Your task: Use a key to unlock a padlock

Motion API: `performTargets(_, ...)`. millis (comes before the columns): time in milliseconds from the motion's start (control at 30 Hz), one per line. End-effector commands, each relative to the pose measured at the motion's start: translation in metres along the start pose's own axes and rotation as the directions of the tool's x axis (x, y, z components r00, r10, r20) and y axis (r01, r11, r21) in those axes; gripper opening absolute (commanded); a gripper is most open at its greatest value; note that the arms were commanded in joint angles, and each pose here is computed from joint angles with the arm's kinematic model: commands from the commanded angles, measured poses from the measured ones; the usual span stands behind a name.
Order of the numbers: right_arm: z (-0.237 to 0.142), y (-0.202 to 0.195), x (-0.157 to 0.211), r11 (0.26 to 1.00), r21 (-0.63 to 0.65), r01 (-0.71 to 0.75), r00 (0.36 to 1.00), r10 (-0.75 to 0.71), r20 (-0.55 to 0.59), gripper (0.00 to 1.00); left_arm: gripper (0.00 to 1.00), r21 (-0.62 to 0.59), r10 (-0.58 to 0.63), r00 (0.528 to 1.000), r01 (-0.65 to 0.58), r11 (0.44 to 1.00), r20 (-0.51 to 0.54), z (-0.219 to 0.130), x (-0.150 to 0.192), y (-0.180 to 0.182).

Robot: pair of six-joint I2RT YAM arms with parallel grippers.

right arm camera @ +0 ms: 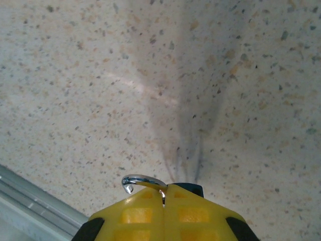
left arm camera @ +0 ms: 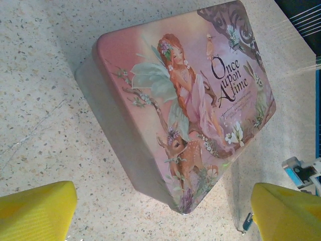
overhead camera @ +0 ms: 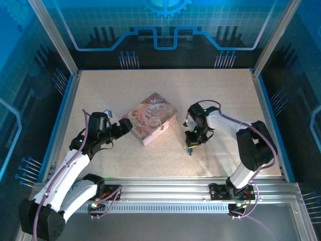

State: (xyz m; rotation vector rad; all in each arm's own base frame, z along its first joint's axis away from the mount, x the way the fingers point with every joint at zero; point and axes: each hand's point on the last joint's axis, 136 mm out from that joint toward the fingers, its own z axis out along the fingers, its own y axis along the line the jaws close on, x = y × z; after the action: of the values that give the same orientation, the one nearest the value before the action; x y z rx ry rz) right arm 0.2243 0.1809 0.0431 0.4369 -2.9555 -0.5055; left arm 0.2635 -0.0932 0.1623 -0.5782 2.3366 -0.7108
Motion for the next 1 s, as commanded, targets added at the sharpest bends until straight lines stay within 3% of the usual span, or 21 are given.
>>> performTargets(0, 0.005, 0.002, -0.003, 1.000, 0.004, 0.018, 0.999, -0.018, -0.037, 0.00, 0.91, -0.015, 0.008, 1.000, -0.008, 1.000, -0.002, 0.000, -0.002, 0.003)
performTargets(267, 0.027, 0.001, -0.007, 1.000, 0.004, 0.012, 0.996, -0.012, -0.093, 0.00, 0.91, -0.018, 0.005, 1.000, -0.005, 1.000, -0.012, 0.002, -0.002, 0.003)
performTargets(500, 0.028, -0.001, -0.006, 1.000, 0.013, 0.013, 0.995, -0.011, -0.099, 0.10, 0.91, -0.019, -0.005, 1.000, 0.004, 1.000, -0.014, 0.003, -0.002, 0.004)
performTargets(667, 0.019, 0.005, -0.008, 0.999, -0.001, 0.032, 0.998, -0.032, -0.061, 0.18, 0.91, -0.002, -0.020, 1.000, 0.020, 1.000, -0.016, 0.003, -0.001, 0.001)
performTargets(967, -0.024, 0.018, -0.014, 0.996, -0.001, 0.086, 0.992, -0.086, 0.095, 0.23, 0.94, 0.024, -0.040, 0.999, 0.041, 0.999, -0.010, 0.002, -0.005, -0.005)
